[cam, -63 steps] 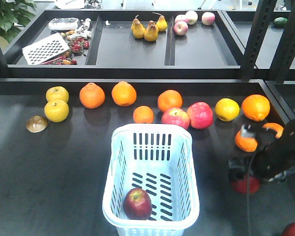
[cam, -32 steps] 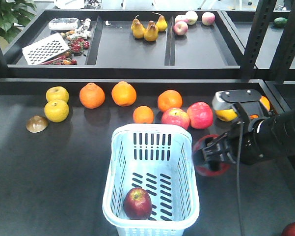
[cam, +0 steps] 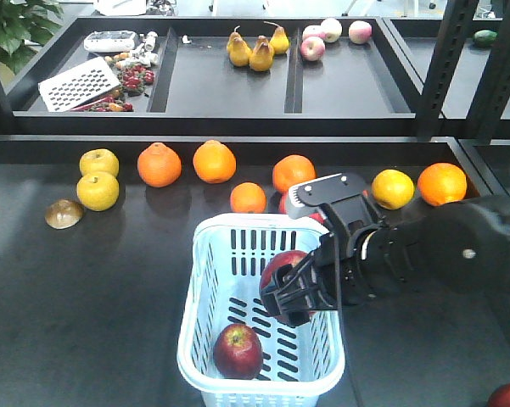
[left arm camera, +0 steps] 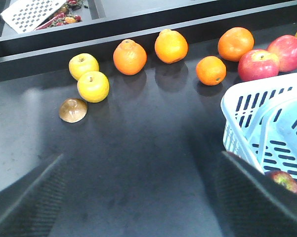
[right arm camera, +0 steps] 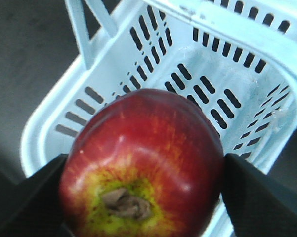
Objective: Pick three apples into basket with both arms
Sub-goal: 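Carry the second red apple into the basket and release it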
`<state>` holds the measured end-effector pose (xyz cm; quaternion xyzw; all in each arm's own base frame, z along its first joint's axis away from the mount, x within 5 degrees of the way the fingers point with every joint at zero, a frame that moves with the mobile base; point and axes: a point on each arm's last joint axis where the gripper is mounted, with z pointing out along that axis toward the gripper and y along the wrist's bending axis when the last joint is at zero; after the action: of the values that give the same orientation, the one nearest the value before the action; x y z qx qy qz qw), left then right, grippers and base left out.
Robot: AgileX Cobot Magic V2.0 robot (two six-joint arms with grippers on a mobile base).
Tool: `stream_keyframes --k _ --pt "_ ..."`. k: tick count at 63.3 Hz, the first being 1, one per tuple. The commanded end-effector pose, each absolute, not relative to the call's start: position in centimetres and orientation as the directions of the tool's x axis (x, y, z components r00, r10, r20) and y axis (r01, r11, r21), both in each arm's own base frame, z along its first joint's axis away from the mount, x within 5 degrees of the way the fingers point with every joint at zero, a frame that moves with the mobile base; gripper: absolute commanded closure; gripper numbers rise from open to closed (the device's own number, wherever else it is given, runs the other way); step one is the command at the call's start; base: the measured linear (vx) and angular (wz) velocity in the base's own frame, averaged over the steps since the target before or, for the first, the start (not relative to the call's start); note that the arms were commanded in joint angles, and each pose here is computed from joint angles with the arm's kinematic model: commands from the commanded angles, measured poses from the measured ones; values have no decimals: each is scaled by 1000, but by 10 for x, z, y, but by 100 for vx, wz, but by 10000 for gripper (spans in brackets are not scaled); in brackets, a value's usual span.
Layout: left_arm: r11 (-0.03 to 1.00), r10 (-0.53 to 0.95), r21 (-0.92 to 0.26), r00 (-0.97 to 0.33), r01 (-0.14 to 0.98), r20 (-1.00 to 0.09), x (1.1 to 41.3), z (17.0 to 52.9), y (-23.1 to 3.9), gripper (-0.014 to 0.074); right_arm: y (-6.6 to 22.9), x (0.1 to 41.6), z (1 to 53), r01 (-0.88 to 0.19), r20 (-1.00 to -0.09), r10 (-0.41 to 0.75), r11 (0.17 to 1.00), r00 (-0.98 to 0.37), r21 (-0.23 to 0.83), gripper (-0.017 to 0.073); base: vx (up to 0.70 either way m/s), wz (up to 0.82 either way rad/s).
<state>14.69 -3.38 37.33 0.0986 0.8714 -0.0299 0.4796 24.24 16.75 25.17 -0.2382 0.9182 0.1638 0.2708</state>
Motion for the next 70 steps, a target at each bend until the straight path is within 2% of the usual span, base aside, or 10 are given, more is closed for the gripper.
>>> stream_keyframes --k 1,11,25,33,37,48,62,70 --pt "980 117 29 -447 199 -887 147 387 -34 1 171 251 264 -527 -656 -303 832 -691 171 7 0 0" --pt "980 117 29 -447 199 -887 147 387 -34 1 172 251 261 -518 -645 -296 836 -705 183 -171 0 0" --pt "980 117 29 -447 199 -887 147 387 -34 1 170 247 261 -525 -611 -324 832 -723 180 -153 0 0" --pt "980 117 29 -447 199 -887 147 387 -34 1 157 239 268 -519 -570 -367 845 -735 126 -134 0 0" --pt "980 117 29 -447 199 -887 147 387 -34 1 144 237 270 -477 -529 -360 873 -768 98 -125 0 0" --pt "980 117 29 -447 199 -887 147 387 -34 1 85 243 271 -288 -401 -272 957 -874 -22 -117 0 0" --pt "980 117 29 -447 199 -887 147 387 -34 1 19 234 236 -66 -242 -77 996 -967 -53 -111 0 0" --pt "980 117 29 -447 199 -887 147 387 -34 1 -14 219 208 59 -203 45 996 -978 -63 -111 0 0"
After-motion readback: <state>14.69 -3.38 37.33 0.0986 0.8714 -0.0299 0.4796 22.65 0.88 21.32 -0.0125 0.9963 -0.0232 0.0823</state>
